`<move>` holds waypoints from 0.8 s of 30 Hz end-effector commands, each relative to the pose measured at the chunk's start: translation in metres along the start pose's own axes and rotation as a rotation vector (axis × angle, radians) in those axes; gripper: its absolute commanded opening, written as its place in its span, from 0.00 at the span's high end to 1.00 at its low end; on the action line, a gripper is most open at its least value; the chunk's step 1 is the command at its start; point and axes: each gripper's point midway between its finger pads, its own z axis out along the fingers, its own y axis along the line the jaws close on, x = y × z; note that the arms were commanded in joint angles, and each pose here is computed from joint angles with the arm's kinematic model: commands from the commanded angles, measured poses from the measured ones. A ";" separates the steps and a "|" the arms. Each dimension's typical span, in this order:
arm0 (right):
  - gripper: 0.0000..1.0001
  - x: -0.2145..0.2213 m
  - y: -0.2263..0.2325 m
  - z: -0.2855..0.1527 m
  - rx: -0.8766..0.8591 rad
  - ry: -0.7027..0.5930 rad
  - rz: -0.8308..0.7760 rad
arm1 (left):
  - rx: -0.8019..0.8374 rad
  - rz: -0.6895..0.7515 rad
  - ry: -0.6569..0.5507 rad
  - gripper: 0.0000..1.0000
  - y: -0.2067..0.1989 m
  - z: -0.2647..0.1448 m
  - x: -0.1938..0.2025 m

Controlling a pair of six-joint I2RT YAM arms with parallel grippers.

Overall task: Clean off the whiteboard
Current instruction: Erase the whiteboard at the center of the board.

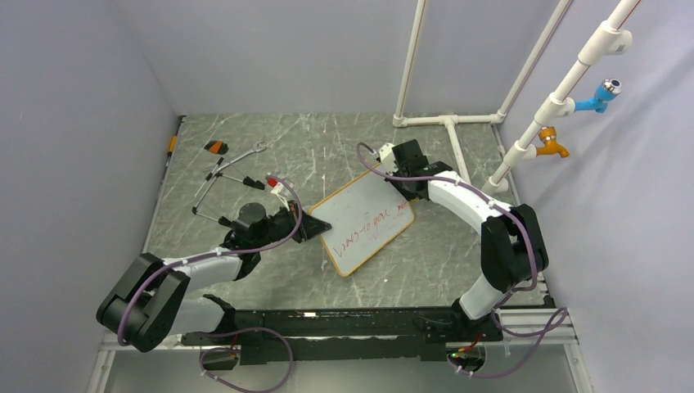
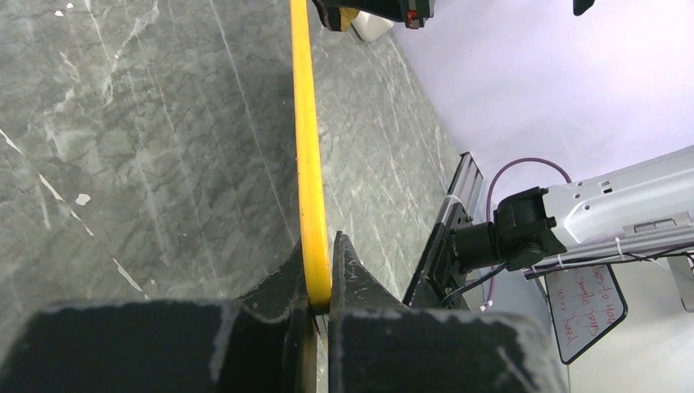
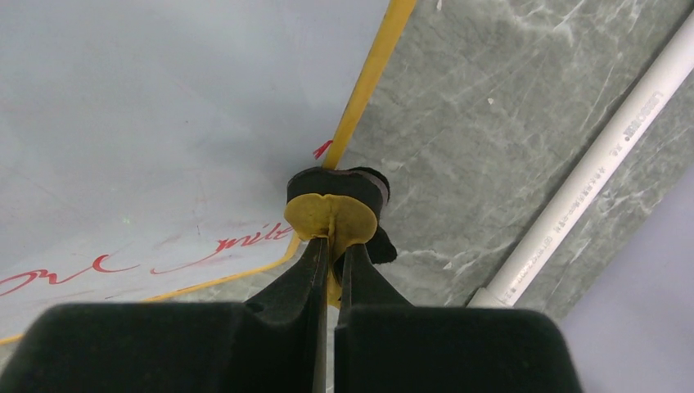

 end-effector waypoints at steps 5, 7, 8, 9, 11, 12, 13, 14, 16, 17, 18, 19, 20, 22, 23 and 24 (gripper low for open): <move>1.00 0.010 0.010 -0.003 -0.025 0.039 -0.013 | 0.236 0.155 -0.017 1.00 -0.059 -0.002 -0.017; 1.00 0.002 0.008 -0.005 -0.014 0.016 -0.002 | 0.241 0.156 -0.012 1.00 -0.060 -0.001 -0.017; 1.00 -0.003 0.005 -0.005 -0.006 0.002 0.008 | 0.245 0.157 -0.011 1.00 -0.061 -0.001 -0.017; 1.00 -0.009 0.002 -0.007 0.004 -0.018 0.019 | 0.248 0.155 -0.010 1.00 -0.061 -0.001 -0.017; 1.00 -0.024 -0.005 -0.010 0.029 -0.067 0.047 | 0.254 0.150 -0.006 1.00 -0.061 -0.001 -0.016; 1.00 -0.031 -0.008 -0.012 0.041 -0.092 0.060 | 0.256 0.150 -0.005 1.00 -0.061 -0.001 -0.016; 1.00 -0.037 -0.011 -0.014 0.053 -0.114 0.069 | 0.257 0.151 -0.004 1.00 -0.062 0.000 -0.016; 1.00 -0.044 -0.014 -0.015 0.069 -0.136 0.079 | 0.257 0.151 -0.003 1.00 -0.061 0.000 -0.016; 1.00 -0.056 -0.021 -0.016 0.093 -0.166 0.092 | 0.257 0.155 -0.005 1.00 -0.062 -0.001 -0.016; 1.00 -0.057 -0.023 -0.015 0.099 -0.167 0.096 | 0.255 0.155 -0.004 1.00 -0.062 -0.001 -0.016; 1.00 -0.061 -0.025 -0.015 0.105 -0.173 0.099 | 0.254 0.156 -0.003 1.00 -0.061 -0.001 -0.016; 1.00 -0.065 -0.026 -0.015 0.108 -0.179 0.103 | 0.255 0.156 -0.002 1.00 -0.062 -0.001 -0.016; 1.00 -0.067 -0.027 -0.014 0.110 -0.184 0.104 | 0.255 0.157 -0.001 1.00 -0.062 -0.001 -0.016; 1.00 -0.073 -0.029 -0.014 0.118 -0.197 0.108 | 0.256 0.158 -0.001 1.00 -0.062 -0.001 -0.016; 1.00 -0.076 -0.030 -0.014 0.122 -0.201 0.109 | 0.256 0.159 0.000 1.00 -0.062 0.000 -0.016; 1.00 -0.078 -0.031 -0.014 0.126 -0.206 0.111 | 0.255 0.159 -0.001 1.00 -0.062 0.000 -0.016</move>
